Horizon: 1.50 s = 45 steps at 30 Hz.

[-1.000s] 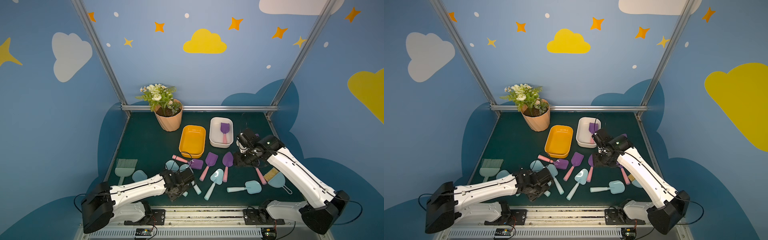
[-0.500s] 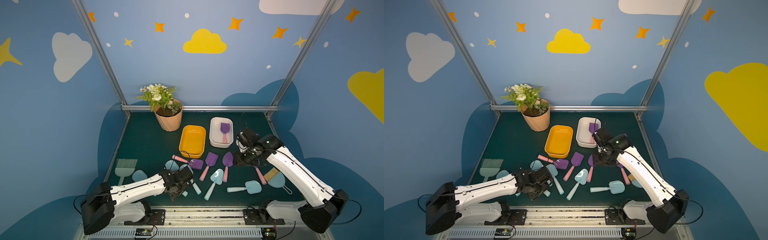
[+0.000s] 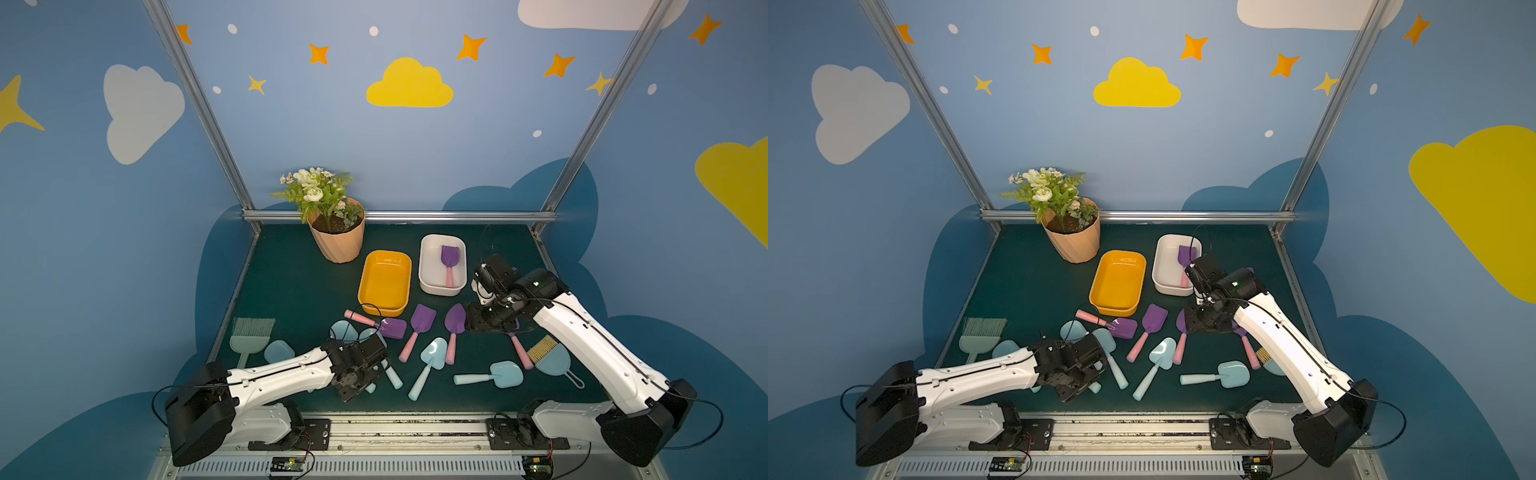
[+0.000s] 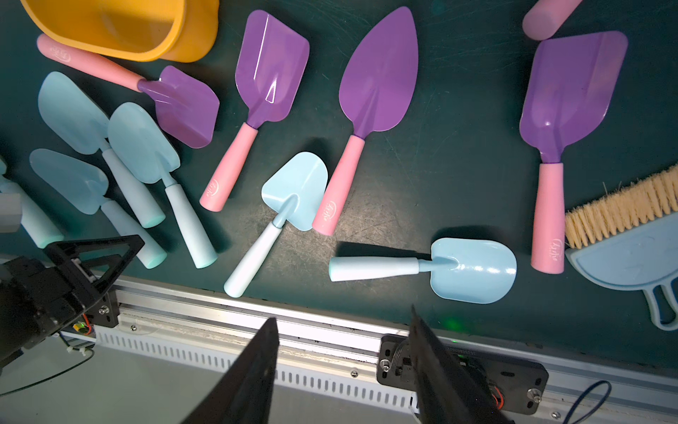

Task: Sort the small shovels by color and place them into the storage box
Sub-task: Pick up the shovel from the center of the board.

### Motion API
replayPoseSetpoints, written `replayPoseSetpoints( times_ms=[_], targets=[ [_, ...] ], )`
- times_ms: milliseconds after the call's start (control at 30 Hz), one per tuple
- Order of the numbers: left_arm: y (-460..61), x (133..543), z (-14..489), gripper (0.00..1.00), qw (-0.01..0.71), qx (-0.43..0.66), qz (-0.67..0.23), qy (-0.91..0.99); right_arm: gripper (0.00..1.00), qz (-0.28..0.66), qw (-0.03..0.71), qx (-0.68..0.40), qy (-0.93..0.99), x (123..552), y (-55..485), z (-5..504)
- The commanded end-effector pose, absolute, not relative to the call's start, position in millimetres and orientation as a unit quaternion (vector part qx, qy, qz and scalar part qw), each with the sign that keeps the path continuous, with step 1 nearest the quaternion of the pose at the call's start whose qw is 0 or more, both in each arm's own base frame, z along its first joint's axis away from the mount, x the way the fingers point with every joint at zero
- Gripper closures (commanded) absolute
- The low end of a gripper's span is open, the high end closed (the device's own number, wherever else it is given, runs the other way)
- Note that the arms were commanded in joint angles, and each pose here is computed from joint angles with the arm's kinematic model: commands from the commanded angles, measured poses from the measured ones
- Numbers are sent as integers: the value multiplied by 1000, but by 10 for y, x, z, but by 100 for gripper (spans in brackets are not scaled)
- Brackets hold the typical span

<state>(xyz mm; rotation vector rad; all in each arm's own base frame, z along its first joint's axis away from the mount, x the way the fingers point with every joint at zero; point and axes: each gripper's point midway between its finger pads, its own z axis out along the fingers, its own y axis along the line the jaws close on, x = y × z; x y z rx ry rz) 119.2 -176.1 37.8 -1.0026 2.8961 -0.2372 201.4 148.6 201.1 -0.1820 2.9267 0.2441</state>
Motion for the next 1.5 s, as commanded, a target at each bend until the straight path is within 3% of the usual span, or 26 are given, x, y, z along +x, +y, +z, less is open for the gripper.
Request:
replayPoseSetpoints(
  times_ms=[0,533,1467],
  targets=[
    [-1708,1153,328,47,27,-322,-66,944,42,87,99,-65,989,2015,1493,2010],
    [-1797,1111,277,52,11,-311,-64,948,42,112,77,-88,987,1965,1605,1994],
    [-1738,991,216,78,8,-315,-65,947,42,114,79,-86,987,1941,1576,2012]
  ],
)
